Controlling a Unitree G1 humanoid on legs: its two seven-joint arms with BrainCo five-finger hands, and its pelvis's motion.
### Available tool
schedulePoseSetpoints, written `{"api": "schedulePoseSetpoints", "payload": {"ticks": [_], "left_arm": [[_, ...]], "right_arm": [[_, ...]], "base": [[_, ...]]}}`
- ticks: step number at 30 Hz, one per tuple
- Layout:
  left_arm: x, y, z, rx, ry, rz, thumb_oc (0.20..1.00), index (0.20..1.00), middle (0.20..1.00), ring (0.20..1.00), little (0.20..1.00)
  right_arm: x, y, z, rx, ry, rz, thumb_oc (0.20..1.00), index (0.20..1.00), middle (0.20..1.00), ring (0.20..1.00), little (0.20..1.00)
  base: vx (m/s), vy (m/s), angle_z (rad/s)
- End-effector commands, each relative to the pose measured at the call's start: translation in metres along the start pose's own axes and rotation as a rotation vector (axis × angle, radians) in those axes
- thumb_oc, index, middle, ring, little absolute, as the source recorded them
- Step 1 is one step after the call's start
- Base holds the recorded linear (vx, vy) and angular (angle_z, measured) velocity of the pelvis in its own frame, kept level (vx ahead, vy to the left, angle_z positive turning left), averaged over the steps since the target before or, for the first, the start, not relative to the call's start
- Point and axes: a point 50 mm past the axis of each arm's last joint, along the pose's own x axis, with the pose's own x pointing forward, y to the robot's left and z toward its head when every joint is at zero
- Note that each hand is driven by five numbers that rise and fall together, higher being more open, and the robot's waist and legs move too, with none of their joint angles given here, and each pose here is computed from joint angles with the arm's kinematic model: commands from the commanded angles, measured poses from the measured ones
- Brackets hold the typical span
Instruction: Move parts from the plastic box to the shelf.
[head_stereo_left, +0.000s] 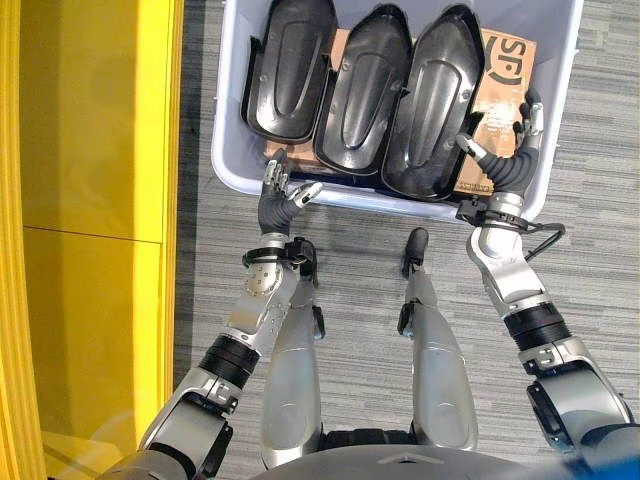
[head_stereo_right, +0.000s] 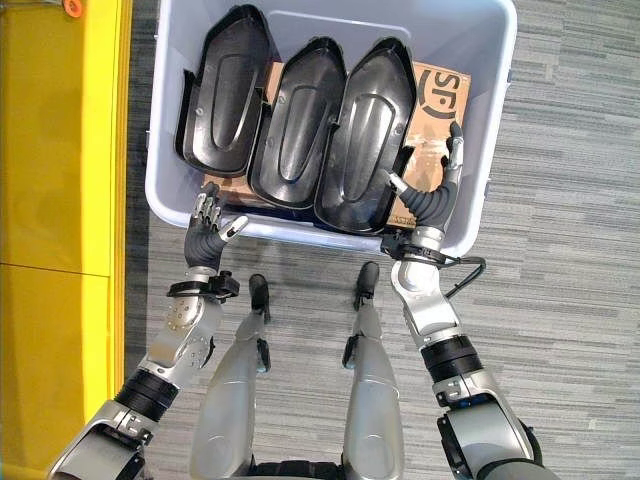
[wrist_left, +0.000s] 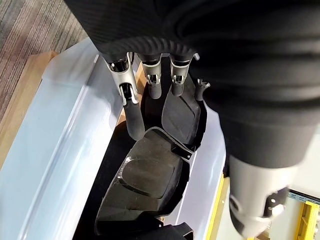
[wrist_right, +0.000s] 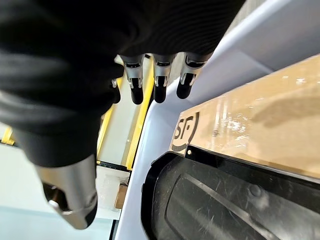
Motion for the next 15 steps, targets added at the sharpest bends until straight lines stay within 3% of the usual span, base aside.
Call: {"api": "schedulePoseSetpoints", "payload": {"ticks": [1,15], "left_arm": [[-0.01,0.003,0.014,0.004,-0.067,-0.005,1.0,1.0,1.0,1.0,1.0],[-0.016,0.012,0.012,0.025,-0.051,0.034,1.0,1.0,1.0,1.0,1.0]], "right_arm": [[0.002,-0.006,0.028,0.158,-0.114,-0.033,1.0,1.0,1.0,1.0,1.0],[-0.024,-0.007,0.005,0.256,0.048,-0.038,1.0,1.0,1.0,1.0,1.0]], "base": [[0.0,0.0,0.0],[0.0,0.0,0.0]]}}
